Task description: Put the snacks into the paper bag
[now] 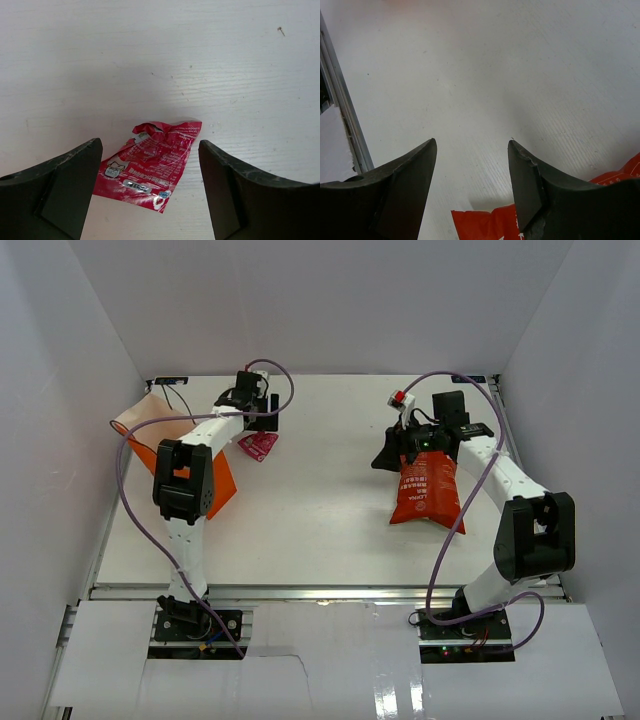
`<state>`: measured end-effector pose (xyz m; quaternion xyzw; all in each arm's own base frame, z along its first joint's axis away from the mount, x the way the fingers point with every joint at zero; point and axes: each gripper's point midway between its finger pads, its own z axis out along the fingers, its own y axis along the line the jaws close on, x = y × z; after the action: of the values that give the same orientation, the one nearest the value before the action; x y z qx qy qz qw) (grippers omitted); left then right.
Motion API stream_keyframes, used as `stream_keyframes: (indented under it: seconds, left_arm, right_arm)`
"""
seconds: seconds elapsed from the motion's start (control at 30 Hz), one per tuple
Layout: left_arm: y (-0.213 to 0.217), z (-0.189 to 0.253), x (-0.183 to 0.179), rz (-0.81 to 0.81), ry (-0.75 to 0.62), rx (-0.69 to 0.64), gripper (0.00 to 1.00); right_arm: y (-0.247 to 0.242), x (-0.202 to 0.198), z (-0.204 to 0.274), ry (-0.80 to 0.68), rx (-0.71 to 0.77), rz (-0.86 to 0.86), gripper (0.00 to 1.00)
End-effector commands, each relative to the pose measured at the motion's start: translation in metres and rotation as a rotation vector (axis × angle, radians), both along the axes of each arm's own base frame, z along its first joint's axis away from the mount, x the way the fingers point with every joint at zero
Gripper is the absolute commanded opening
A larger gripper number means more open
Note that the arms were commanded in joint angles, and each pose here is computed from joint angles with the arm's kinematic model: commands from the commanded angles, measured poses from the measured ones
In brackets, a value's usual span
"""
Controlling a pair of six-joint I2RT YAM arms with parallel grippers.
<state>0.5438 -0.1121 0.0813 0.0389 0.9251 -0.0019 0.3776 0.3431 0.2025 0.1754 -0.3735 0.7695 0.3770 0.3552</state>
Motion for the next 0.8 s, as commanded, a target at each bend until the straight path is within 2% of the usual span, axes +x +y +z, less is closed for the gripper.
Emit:
stream_keyframes:
  seconds: [0.0, 0.17, 0.3, 0.5, 0.67, 0.77]
  left_arm:
    - [-0.012, 0.000, 0.009, -0.072, -0.011, -0.037, 0.88]
    - [-0.020, -0.017, 0.005, -0.084, 0.039, -0.085, 0.86]
    - [-0.015, -0.031, -0.002, -0.050, 0.081, -0.087, 0.74]
    - [-0.014, -0.040, -0.010, -0.006, 0.128, -0.104, 0.49]
    - [-0.018, -0.032, -0.022, 0.028, 0.144, -0.153, 0.30]
    - [-0.030, -0.012, -0.034, 0.012, 0.128, -0.216, 0.25]
  right_arm:
    - [-0.002, 0.003, 0.003, -0.009, 0.019, 0.010, 0.65]
    - [-0.004, 0.003, 0.003, 0.001, 0.025, 0.003, 0.65]
    - [-0.004, 0.002, 0.004, 0.000, 0.029, 0.004, 0.65]
    - [-0.006, 0.002, 0.008, -0.007, 0.035, 0.001, 0.65]
    - [-0.007, 0.001, 0.013, -0.017, 0.041, -0.001, 0.65]
    - [-0.008, 0.000, 0.015, -0.023, 0.043, -0.003, 0.65]
